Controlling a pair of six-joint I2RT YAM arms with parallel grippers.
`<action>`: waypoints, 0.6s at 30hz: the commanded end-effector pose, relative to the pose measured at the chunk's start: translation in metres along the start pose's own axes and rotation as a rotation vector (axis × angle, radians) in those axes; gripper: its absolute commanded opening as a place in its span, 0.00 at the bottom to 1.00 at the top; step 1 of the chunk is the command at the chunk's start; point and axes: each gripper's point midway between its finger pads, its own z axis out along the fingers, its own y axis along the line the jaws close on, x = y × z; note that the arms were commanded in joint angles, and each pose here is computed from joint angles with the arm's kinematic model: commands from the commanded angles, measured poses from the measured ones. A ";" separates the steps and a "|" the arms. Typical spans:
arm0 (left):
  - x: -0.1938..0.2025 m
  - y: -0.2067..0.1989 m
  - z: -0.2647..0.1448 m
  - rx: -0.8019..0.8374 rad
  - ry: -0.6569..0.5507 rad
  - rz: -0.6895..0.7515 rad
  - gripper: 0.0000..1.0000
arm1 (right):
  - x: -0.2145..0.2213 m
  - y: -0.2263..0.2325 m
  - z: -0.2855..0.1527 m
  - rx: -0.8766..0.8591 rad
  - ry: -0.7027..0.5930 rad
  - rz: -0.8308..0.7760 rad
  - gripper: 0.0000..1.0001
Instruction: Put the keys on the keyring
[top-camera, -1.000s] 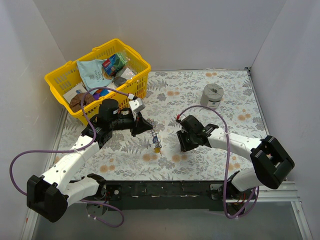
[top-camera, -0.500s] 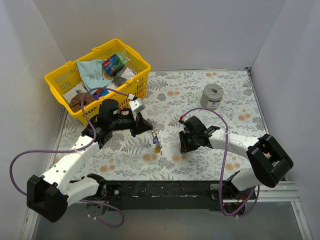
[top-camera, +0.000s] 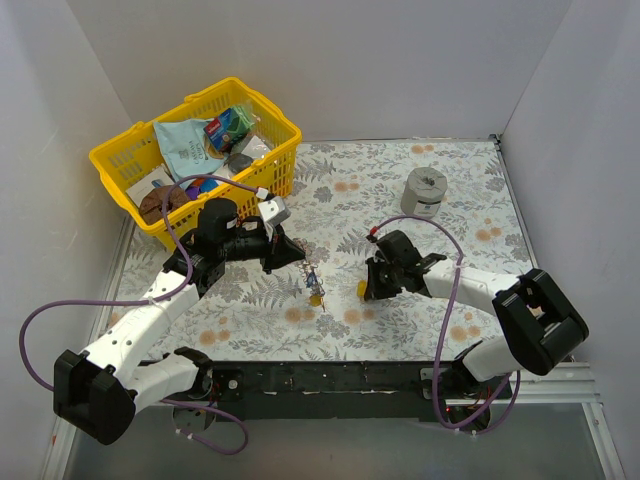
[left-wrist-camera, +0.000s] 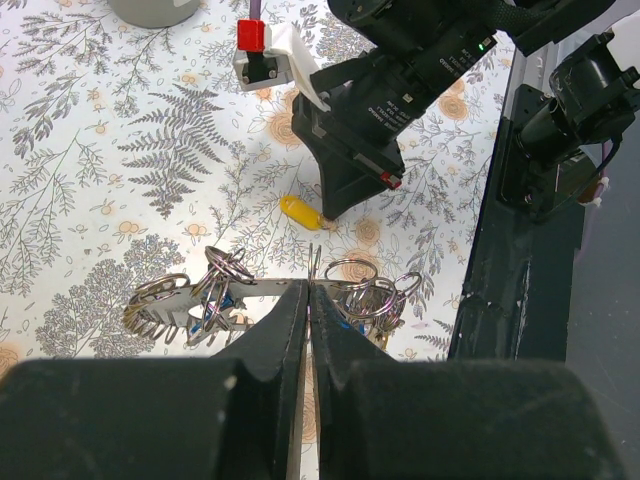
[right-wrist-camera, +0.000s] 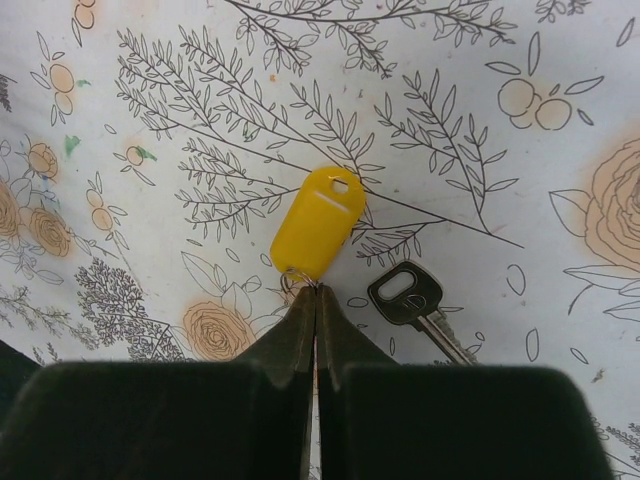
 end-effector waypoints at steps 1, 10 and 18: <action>-0.015 -0.006 -0.003 0.023 -0.040 0.040 0.00 | 0.002 -0.011 -0.004 0.044 -0.008 -0.012 0.01; -0.017 -0.001 0.007 0.060 -0.022 0.030 0.00 | -0.028 -0.010 -0.027 0.070 -0.082 -0.127 0.01; -0.014 -0.005 0.025 0.115 0.014 0.037 0.00 | -0.056 0.000 -0.047 0.047 -0.157 -0.265 0.01</action>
